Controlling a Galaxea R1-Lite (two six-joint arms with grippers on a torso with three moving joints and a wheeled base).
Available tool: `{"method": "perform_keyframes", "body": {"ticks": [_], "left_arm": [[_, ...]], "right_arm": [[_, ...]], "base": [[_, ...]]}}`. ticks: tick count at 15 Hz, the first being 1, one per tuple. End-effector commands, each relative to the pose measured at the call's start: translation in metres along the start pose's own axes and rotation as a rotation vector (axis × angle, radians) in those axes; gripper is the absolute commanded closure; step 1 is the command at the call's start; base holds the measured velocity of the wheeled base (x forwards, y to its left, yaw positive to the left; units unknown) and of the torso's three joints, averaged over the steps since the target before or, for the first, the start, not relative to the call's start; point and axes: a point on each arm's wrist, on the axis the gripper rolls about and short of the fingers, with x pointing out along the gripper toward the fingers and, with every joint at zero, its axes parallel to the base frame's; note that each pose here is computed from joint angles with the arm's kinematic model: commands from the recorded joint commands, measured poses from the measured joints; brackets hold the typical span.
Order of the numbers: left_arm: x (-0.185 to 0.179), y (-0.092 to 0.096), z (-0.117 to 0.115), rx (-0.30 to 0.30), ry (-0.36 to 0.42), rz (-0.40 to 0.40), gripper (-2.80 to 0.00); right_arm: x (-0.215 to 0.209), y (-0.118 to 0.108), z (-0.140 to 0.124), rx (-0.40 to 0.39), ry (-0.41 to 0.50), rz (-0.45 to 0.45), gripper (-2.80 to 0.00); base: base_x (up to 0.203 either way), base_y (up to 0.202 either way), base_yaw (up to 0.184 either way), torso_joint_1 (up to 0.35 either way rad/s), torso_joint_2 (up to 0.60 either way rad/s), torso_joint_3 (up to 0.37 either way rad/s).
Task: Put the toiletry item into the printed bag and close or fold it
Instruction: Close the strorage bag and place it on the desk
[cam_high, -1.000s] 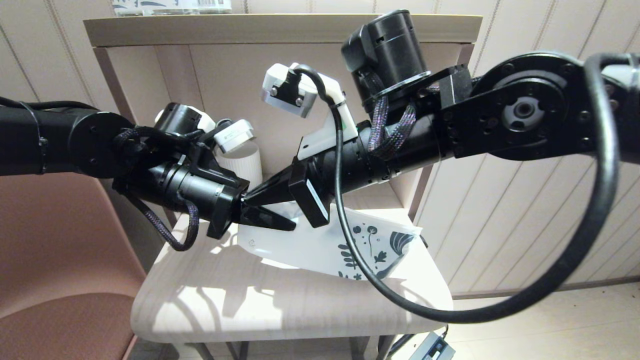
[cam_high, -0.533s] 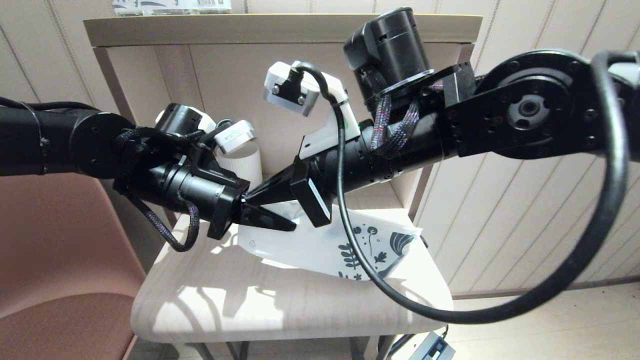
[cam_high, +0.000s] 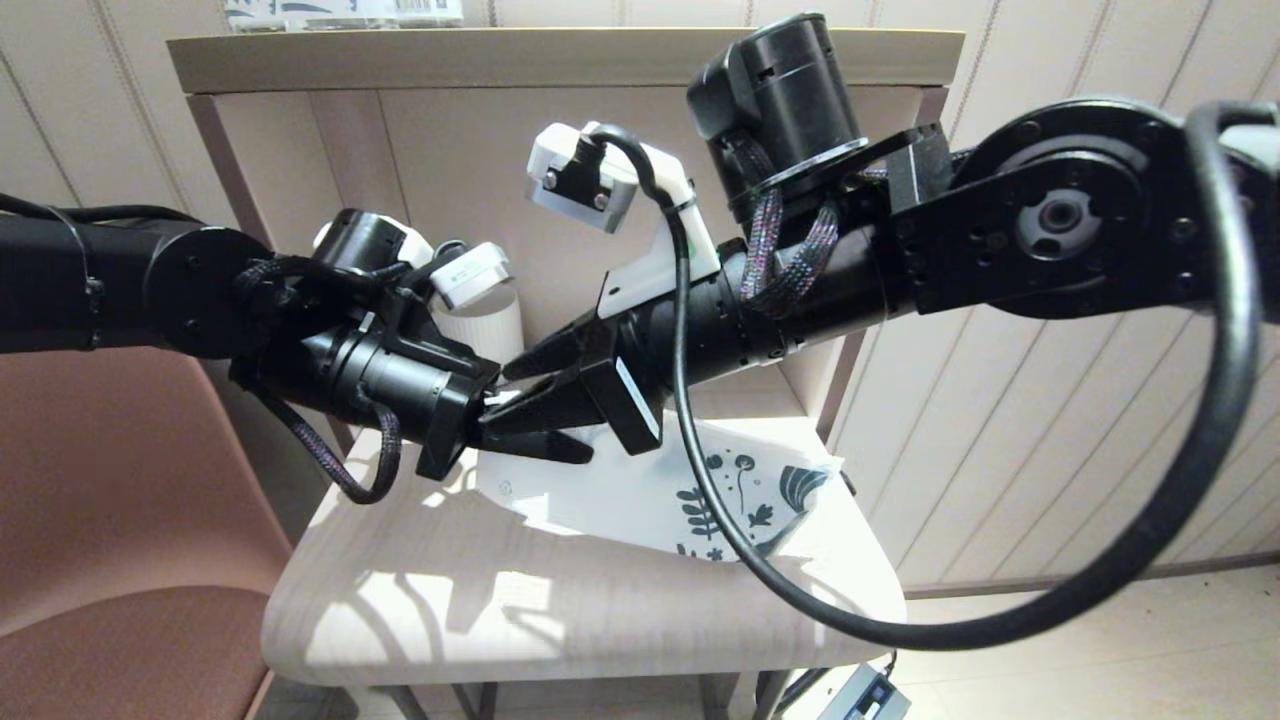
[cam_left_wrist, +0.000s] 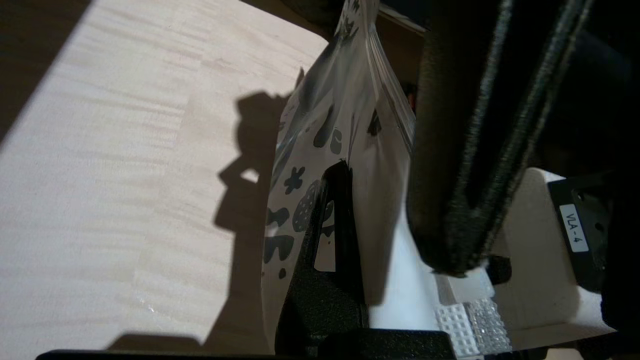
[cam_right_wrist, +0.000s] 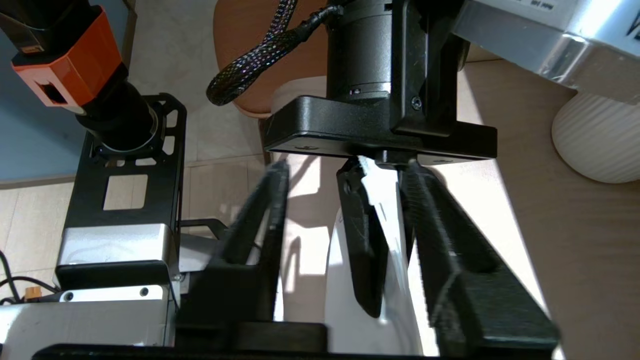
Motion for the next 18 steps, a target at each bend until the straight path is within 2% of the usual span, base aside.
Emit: {"method": "perform_keyframes", "body": {"ticks": [1, 12, 13, 18], "left_arm": [[-0.0002, -0.0002, -0.0001, 0.001, -0.002, -0.006, 0.0], [0.0007, 0.0016, -0.0009, -0.001, -0.001, -0.006, 0.0], [0.0011, 0.0014, -0.0008, -0.001, 0.0, -0.006, 0.0], [0.0013, 0.0014, -0.0012, 0.0, 0.001, -0.007, 0.0]], "right_arm": [[0.003, -0.0017, -0.0019, 0.001, 0.003, 0.004, -2.8], [0.0099, -0.0056, -0.0067, 0.006, 0.009, 0.005, -2.8], [0.0098, -0.0056, -0.0066, 0.004, 0.009, 0.005, 0.0], [0.0105, -0.0059, -0.0072, 0.005, 0.01, 0.005, 0.0]], "base": [[0.0, 0.0, 0.0, 0.0, 0.0, 0.0], [0.0, 0.0, 0.0, 0.0, 0.0, 0.0], [0.0, 0.0, 0.0, 0.0, 0.0, 0.0], [0.0, 0.0, 0.0, 0.0, 0.0, 0.0]]}}
